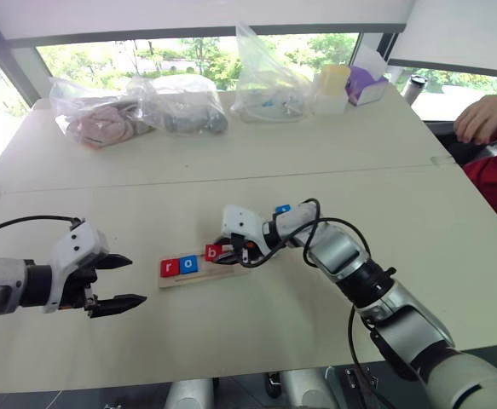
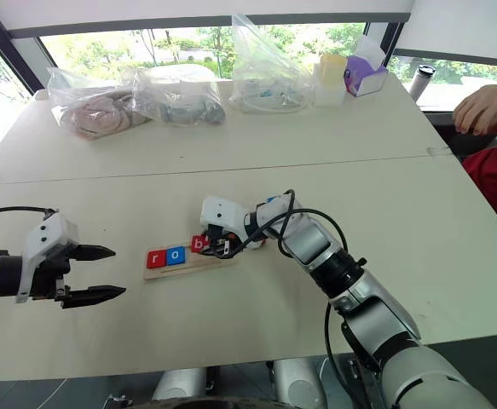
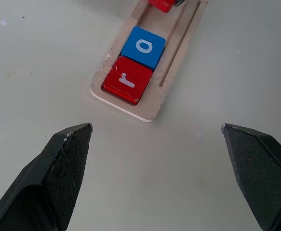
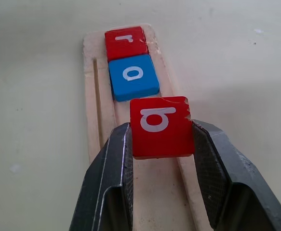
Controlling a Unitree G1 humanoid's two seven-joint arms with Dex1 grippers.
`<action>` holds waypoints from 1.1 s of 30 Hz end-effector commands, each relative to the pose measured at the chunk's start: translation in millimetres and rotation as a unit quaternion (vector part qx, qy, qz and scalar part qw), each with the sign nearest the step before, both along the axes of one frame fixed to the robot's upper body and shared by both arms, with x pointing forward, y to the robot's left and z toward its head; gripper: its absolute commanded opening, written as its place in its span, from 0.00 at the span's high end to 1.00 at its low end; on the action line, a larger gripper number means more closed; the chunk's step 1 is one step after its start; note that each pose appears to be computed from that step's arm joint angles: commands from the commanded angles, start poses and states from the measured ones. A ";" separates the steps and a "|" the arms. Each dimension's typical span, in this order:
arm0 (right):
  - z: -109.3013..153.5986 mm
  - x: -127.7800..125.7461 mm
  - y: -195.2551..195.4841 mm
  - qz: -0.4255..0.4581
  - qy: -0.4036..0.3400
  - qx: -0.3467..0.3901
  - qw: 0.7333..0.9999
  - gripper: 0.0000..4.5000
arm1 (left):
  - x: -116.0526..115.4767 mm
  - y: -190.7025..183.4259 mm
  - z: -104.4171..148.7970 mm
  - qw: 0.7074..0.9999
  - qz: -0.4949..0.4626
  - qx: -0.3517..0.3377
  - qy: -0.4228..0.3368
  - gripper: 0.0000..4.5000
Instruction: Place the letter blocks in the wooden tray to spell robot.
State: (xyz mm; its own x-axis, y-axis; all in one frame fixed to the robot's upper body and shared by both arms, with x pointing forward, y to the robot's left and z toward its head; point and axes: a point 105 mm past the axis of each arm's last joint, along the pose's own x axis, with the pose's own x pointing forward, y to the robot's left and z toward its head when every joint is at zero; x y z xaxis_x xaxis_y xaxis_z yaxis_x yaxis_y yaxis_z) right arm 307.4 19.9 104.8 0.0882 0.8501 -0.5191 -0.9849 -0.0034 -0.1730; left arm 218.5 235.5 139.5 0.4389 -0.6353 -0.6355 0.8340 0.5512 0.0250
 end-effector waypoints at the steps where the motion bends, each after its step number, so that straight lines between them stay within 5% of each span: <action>1: 10.5 -4.1 11.2 0.027 -0.021 0.010 0.999 0.75 | 3.0 1.6 8.7 1.000 0.005 0.004 -0.019 0.00; 19: -1.3 -0.7 16.2 0.031 -0.028 -0.005 0.999 0.75 | 8.3 -4.9 5.6 1.000 -0.002 -0.001 -0.022 0.00; 25: 9.4 1.1 24.7 0.023 -0.031 0.021 0.999 0.06 | 9.8 -5.7 4.6 1.000 -0.003 0.000 -0.022 0.00; 33: 57.6 31.4 6.8 -0.042 -0.085 0.075 0.993 0.01 | 13.3 -5.3 4.9 1.000 -0.004 0.001 -0.025 0.00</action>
State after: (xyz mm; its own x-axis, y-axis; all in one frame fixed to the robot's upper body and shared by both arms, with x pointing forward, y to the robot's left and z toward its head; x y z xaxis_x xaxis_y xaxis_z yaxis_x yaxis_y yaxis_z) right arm 331.2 32.1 141.6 0.1833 0.8901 -0.4172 -0.9583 0.0671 -0.2779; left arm 230.0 231.4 141.0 0.4596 -0.6373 -0.6186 0.8306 0.5550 0.0453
